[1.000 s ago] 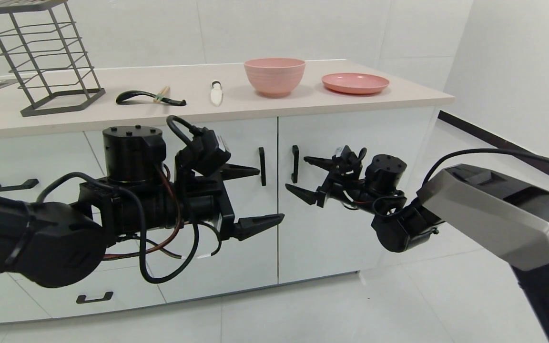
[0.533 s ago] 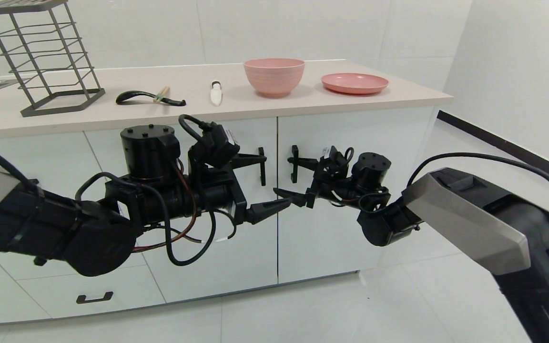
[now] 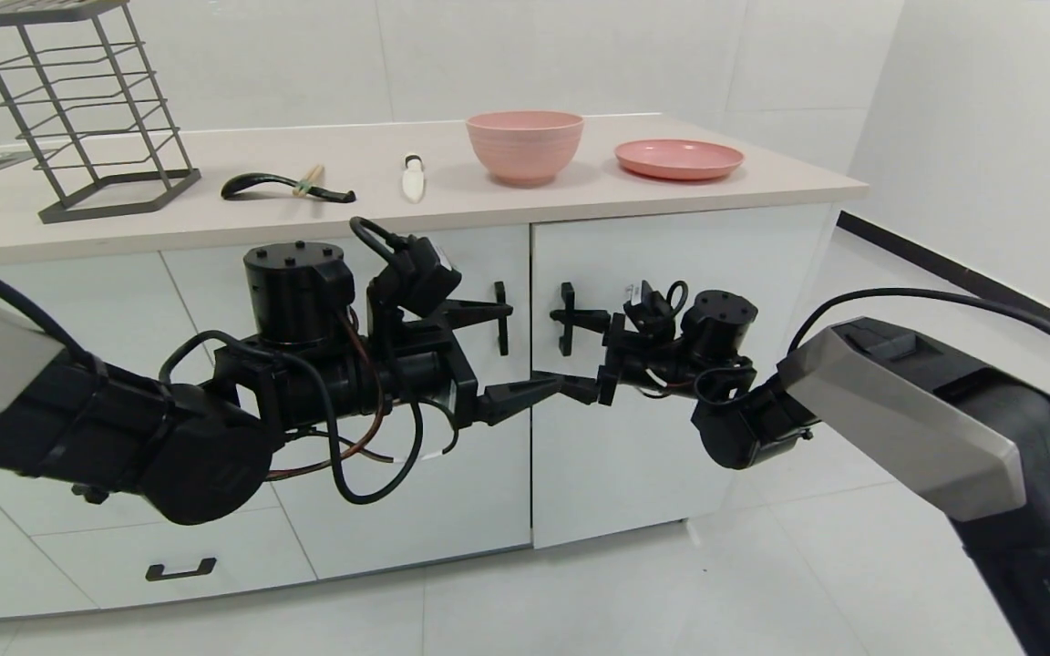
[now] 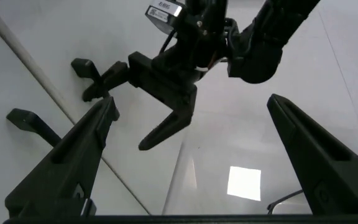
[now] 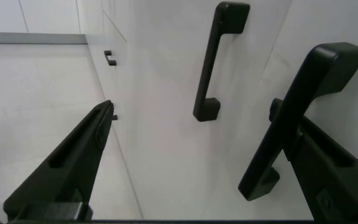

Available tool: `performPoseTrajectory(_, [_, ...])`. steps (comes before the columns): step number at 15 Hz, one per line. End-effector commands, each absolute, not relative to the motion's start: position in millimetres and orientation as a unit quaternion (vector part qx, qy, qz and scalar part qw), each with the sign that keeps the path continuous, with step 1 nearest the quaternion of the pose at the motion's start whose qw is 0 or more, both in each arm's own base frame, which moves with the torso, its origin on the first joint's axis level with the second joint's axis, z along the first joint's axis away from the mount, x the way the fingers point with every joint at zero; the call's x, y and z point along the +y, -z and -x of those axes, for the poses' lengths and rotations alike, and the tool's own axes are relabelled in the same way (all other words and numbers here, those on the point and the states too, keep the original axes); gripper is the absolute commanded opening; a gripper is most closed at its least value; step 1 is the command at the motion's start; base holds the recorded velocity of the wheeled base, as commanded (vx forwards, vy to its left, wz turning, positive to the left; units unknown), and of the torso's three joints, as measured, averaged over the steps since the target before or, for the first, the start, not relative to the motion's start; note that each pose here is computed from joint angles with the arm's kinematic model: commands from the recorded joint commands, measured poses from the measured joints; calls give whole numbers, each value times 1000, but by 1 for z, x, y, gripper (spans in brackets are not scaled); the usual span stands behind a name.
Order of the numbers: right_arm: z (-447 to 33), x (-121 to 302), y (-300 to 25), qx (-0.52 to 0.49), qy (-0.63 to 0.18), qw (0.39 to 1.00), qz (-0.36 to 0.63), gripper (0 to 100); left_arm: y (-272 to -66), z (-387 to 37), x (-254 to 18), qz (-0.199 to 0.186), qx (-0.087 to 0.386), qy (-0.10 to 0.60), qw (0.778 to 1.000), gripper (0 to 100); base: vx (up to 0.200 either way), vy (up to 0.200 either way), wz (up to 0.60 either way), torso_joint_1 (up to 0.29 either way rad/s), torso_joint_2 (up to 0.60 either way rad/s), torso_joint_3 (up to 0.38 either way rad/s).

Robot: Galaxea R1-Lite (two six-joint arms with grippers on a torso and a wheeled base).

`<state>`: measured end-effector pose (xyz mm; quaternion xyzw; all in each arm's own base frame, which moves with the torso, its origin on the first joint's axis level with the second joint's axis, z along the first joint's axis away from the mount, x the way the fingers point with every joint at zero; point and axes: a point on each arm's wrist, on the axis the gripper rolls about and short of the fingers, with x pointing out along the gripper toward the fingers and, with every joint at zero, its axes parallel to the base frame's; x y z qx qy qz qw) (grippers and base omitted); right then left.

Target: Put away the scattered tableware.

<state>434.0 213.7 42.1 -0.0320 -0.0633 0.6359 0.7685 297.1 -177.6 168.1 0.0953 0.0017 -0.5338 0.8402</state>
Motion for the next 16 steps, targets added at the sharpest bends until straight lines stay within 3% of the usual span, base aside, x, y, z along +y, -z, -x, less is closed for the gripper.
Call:
performPoseTrajectory(1, [-416,208,-60,-64,-653,754,33,100,-169,-300,-179,-96,-2,533,841,100,0,0,0,0,0,0])
performPoseTrajectory(6, [-365,184,-61,-50,-662,748,30,100,-155,-319,-195,-100,1,539,836,100,0,0,0,0,0,0])
performPoseTrajectory(9, [-348,174,-63,-51,-665,744,30,100,-158,-327,-207,-98,-10,543,834,100,0,0,0,0,0,0])
performPoseTrajectory(13, [-324,166,-63,-35,-674,737,25,100,-163,-345,-249,-98,-49,539,835,100,0,0,0,0,0,0])
performPoseTrajectory(16, [-325,165,-64,-38,-673,738,27,100,-167,-334,-270,-88,-60,563,819,100,0,0,0,0,0,0])
